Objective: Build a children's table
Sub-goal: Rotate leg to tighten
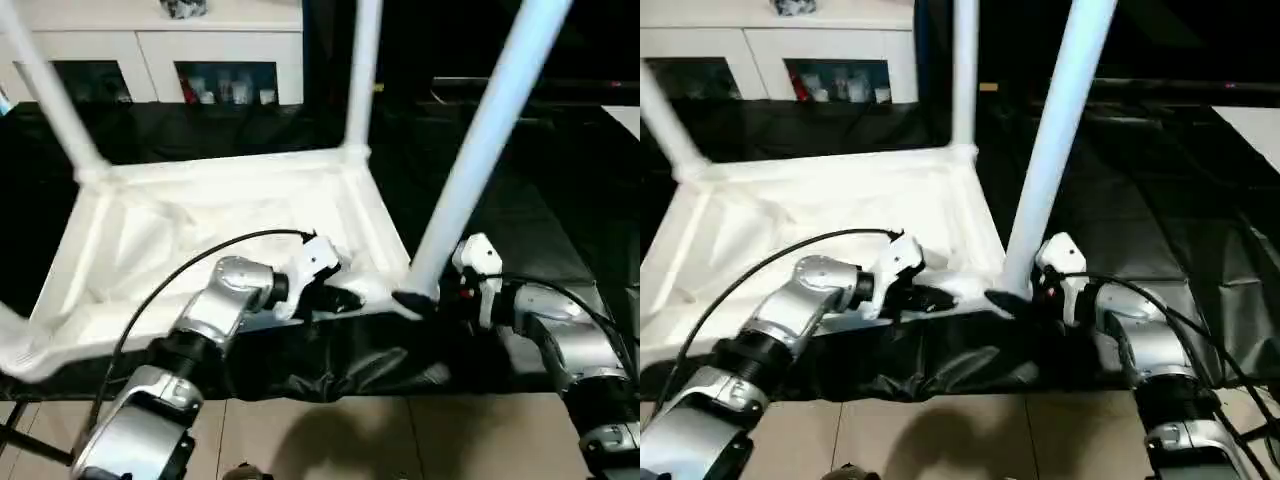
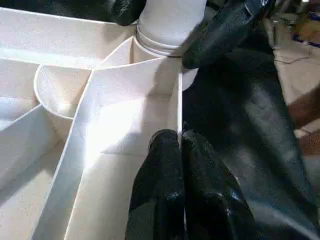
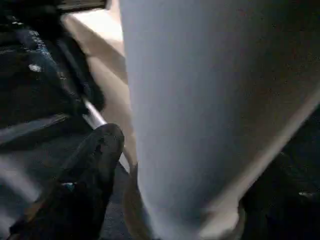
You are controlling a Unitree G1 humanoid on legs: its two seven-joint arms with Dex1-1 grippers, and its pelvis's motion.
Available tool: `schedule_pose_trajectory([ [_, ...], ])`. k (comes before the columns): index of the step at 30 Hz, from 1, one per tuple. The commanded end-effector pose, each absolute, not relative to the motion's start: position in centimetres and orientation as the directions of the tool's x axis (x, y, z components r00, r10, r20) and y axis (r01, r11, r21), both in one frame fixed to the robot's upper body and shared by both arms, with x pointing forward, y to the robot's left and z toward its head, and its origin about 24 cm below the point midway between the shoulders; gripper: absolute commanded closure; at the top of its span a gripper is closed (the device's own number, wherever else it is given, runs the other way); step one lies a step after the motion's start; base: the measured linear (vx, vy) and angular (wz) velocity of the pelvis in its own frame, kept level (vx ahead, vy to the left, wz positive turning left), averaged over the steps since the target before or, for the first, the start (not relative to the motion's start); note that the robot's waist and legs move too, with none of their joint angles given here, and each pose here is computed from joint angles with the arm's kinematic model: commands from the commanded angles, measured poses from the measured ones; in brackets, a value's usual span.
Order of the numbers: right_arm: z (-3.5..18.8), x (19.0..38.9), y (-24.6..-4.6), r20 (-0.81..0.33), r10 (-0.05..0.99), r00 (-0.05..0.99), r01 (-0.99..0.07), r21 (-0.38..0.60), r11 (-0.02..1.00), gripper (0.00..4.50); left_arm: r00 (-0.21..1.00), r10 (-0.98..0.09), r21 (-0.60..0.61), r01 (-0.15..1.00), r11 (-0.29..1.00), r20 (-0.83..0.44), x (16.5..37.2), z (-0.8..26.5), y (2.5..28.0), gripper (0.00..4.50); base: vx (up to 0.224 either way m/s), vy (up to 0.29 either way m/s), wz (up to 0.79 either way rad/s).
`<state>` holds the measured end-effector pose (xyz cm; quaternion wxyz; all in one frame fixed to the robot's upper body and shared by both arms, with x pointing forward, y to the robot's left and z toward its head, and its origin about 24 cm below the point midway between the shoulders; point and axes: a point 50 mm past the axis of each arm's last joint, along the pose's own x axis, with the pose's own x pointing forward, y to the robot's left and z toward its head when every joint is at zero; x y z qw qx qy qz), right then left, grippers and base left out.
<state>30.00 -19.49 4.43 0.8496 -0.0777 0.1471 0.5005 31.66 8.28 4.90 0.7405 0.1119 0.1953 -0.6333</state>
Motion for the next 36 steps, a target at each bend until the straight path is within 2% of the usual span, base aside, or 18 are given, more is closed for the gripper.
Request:
schedule_pose_trajectory([
  [1, 4.3, 29.4, -18.6, -0.337, 0.865, 0.372, -0.912, 0.038, 0.408, 1.28, 0.070, -0.924, -0.063, 0.993, 0.101, -0.376, 31.4, 5.9, 7.2, 4.50, 0.000, 0.000, 0.00],
  [10, 4.3, 28.5, -18.6, -0.363, 0.890, 0.278, -0.941, 0.082, 0.327, 1.91, -0.010, -0.922, -0.109, 0.993, 0.034, -0.386, 30.7, 5.7, 7.9, 4.50, 0.000, 0.000, 0.00],
  [17, 4.0, 28.2, -18.1, -0.354, 0.897, 0.264, -0.942, 0.105, 0.318, 2.04, 0.008, -0.918, -0.111, 0.992, 0.056, -0.397, 30.8, 5.5, 7.8, 4.50, 0.000, 0.000, 0.00],
  [21, 3.3, 29.4, -17.4, -0.339, 0.838, 0.427, -0.880, 0.056, 0.471, 2.05, 0.146, -0.905, -0.085, 0.977, 0.195, -0.399, 31.9, 5.5, 6.8, 4.50, 0.000, 0.000, 0.00],
  [24, 2.4, 31.0, -17.4, -0.344, 0.696, 0.630, -0.731, 0.039, 0.681, 2.14, 0.232, -0.889, -0.073, 0.957, 0.282, -0.394, 32.6, 5.5, 5.8, 4.50, 0.000, 0.000, 0.00],
  [26, 1.9, 31.7, -17.2, -0.331, 0.614, 0.716, -0.631, 0.069, 0.773, 2.37, 0.295, -0.875, -0.069, 0.936, 0.346, -0.384, 33.0, 5.6, 5.0, 4.50, 0.000, 0.000, 0.00],
  [29, 1.4, 32.1, -16.8, -0.331, 0.549, 0.767, -0.555, 0.088, 0.827, 2.48, 0.350, -0.859, -0.063, 0.914, 0.400, -0.375, 33.4, 5.7, 4.2, 4.50, 0.000, 0.000, 0.00],
  [30, 1.0, 32.4, -16.3, -0.338, 0.484, 0.807, -0.483, 0.094, 0.871, 2.50, 0.396, -0.840, -0.046, 0.896, 0.442, -0.371, 33.5, 5.7, 3.4, 4.50, 0.000, 0.000, 0.00],
  [32, 0.8, 32.7, -15.6, -0.338, 0.443, 0.830, -0.437, 0.097, 0.894, 2.51, 0.421, -0.825, -0.018, 0.887, 0.461, -0.376, 33.6, 5.7, 2.7, 4.50, 0.000, 0.000, 0.00],
  [36, 0.8, 33.0, -14.6, -0.327, 0.426, 0.843, -0.411, 0.120, 0.904, 2.51, 0.436, -0.826, -0.017, 0.881, 0.472, -0.359, 33.5, 5.9, 1.9, 4.50, 0.000, 0.000, 0.00],
])
